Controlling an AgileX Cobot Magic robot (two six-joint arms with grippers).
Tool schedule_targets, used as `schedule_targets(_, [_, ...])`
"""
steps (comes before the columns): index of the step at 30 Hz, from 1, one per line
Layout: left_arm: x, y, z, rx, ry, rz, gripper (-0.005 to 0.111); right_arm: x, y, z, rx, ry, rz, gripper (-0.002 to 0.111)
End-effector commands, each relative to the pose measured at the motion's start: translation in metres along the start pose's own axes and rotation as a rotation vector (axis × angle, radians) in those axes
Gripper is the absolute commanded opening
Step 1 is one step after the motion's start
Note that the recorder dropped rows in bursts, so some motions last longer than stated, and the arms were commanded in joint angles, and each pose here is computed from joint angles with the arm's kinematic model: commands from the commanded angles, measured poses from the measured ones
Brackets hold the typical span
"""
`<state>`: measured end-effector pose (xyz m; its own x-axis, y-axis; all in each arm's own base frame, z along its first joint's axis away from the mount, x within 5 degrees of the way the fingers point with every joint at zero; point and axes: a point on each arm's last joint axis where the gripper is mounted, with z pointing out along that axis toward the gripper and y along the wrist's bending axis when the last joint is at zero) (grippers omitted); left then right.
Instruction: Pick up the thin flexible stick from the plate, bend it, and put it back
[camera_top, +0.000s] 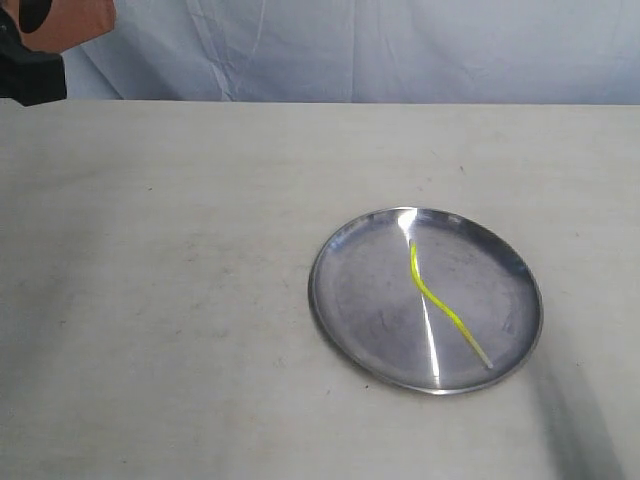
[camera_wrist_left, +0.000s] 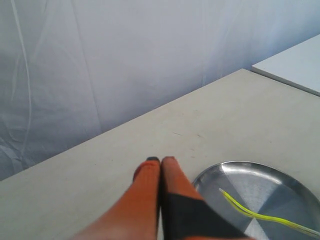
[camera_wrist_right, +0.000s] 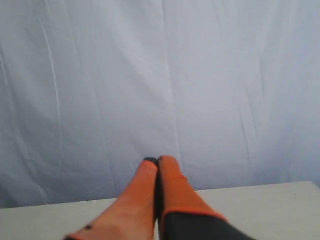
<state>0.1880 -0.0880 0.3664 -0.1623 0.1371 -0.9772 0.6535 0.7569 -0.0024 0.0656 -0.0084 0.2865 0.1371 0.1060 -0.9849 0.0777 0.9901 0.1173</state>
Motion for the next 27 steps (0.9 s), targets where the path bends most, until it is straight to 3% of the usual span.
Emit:
schedule_targets(1, [0.000,0.000,-0.001,-0.002,-0.001,0.004,0.000,0.018,0.001,-0.007,-0.038,0.007,0.012,0.000])
schedule_targets(4, [0.000,0.000,-0.001,-0.002,-0.001,0.004,0.000,0.028,0.008,-0.006,-0.112,0.036,0.018,0.000])
schedule_targets(7, [0.000,0.000,-0.001,-0.002,-0.001,0.004,0.000,0.033,0.017,-0.009,-0.210,0.072,-0.112,0.000])
schedule_targets(10, [0.000,0.000,-0.001,-0.002,-0.001,0.004,0.000,0.044,0.022,-0.012,-0.275,0.190,-0.095,0.000])
schedule_targets(18, [0.000,0.000,-0.001,-0.002,-0.001,0.004,0.000,0.062,0.009,-0.021,-0.105,0.404,0.090,0.000])
schedule_targets(27, [0.000,0.000,-0.001,-0.002,-0.001,0.004,0.000,0.082,0.002,-0.029,-0.065,0.414,0.024,0.000])
